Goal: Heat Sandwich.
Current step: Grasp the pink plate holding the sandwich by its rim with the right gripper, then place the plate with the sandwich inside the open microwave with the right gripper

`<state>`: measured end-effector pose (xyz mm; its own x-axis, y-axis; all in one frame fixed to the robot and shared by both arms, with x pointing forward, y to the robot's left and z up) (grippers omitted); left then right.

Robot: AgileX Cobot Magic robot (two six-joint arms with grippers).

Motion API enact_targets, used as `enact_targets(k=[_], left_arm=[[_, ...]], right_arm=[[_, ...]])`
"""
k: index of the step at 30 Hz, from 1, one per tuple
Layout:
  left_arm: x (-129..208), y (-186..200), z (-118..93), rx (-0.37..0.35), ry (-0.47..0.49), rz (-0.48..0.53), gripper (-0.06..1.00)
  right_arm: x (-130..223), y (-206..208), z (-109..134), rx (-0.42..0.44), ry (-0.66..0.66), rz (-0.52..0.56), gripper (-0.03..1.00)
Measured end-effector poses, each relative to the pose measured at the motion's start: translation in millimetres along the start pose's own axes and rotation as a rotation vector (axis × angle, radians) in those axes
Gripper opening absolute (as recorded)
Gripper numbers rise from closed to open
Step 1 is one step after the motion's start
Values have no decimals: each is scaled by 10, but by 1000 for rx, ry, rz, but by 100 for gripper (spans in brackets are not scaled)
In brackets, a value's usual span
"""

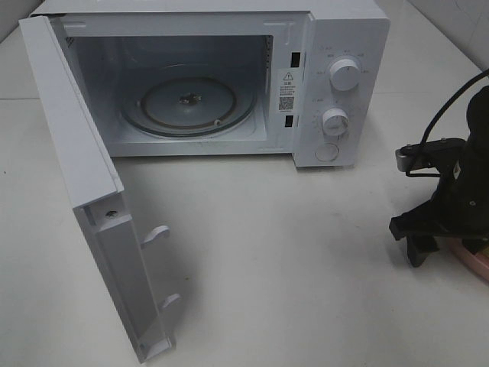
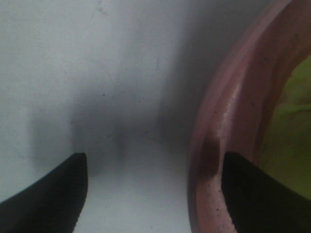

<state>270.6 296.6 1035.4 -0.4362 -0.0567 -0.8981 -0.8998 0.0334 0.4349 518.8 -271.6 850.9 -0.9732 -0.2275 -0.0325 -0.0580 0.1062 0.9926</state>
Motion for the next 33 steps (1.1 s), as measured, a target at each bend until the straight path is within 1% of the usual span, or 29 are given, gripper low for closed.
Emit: enact_targets(k=[3,4,5,6,8,9,10,11,12,13,14,33], left_arm=[[0,0,0,0,0,0,99],[0,0,0,0,0,0,99],[0,0,0,0,0,0,99],[0,0,0,0,0,0,99],[0,0,0,0,0,0,99],[0,0,0,0,0,0,99],[0,0,0,0,0,0,99],[0,0,0,0,0,0,99],[0,0,0,0,0,0,99],[0,0,0,0,0,0,99],[0,0,0,0,0,0,99],[0,0,0,0,0,0,99]], right_arm=[[0,0,-4,3,3,0,66],[-1,0,-15,11,7,-1,58],[-1,0,-15,11,7,-1,58],[-2,0,-23,18,7,-1,53],[-3,0,-46,35,0,-2,38],[-3,0,-46,35,0,-2,38],[-4,1,-70,54,-9,-4,23],[-4,2,-82,63,-10,-5,15],[-5,2,-92,68,-14,-5,10],[-5,2,-92,68,-14,-5,10],[-10,3,-106,79,-1,-9,5],[-16,5,-113,84,5,-12,3]])
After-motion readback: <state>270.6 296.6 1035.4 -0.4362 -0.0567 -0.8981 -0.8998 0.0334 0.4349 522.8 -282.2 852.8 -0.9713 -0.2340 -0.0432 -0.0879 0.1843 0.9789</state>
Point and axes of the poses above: a point on each arm's last joint axis where the gripper is mounted, y pointing back along that axis away from the gripper, z along the wrist's bending axis when the last joint is at zero, x = y × z, the point moved 4 cm from there along -y, pointing out along that axis toward the gripper, and after that the axes turned 5 degrees about y, right-handed, at the moved point
